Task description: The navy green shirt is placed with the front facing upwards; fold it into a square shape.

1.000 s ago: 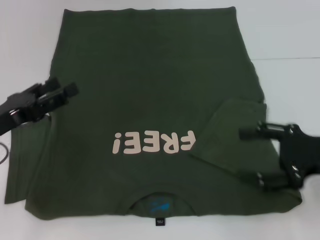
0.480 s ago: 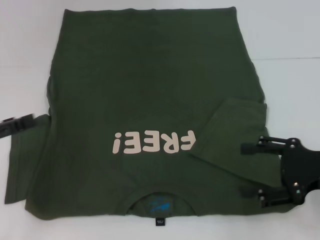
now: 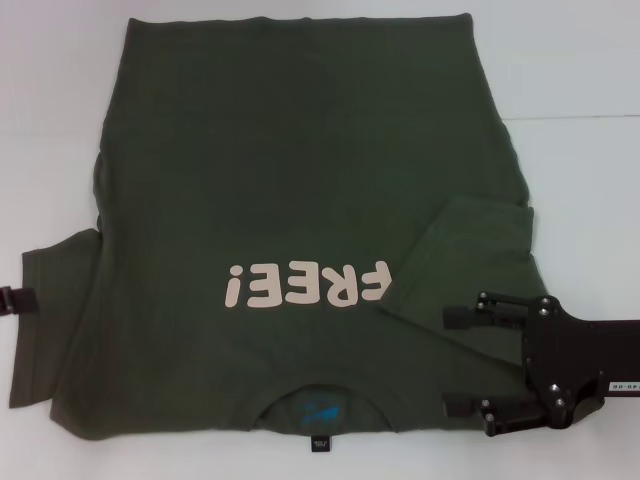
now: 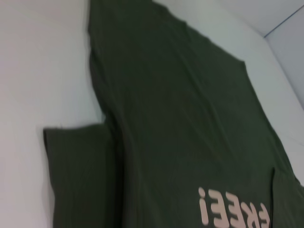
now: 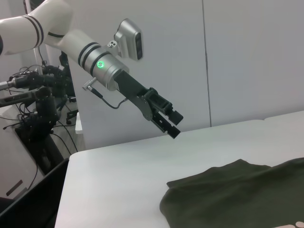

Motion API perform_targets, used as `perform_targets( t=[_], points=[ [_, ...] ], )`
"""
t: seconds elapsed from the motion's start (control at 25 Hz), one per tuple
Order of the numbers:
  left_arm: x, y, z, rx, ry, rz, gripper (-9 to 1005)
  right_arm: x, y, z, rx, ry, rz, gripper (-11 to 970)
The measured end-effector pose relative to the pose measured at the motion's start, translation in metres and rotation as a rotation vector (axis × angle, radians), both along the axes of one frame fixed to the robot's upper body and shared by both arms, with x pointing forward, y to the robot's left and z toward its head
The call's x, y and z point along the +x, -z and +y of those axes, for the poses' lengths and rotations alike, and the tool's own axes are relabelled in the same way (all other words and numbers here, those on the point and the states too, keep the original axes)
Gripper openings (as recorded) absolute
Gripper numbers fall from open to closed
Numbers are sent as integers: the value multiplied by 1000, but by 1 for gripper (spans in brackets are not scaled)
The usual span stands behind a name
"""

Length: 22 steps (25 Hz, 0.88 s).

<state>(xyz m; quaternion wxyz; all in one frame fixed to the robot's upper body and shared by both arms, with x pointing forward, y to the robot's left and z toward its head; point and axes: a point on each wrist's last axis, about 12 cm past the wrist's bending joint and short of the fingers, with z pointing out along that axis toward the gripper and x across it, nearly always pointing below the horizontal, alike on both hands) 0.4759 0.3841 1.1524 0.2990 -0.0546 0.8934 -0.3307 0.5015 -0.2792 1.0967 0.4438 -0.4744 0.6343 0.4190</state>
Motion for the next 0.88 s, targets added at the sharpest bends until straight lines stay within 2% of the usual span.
perform_targets(
  t=[0.2, 0.4, 0.88],
  points=[
    [-1, 10, -1, -28, -12, 41, 859, 0, 2, 0, -2, 6, 2, 930],
    [-2, 18, 2, -10, -32, 72, 859, 1, 4, 2, 4, 3, 2, 930],
    [6, 42, 0, 9, -36, 173, 859, 4, 8, 8, 9, 8, 15, 930]
  ],
)
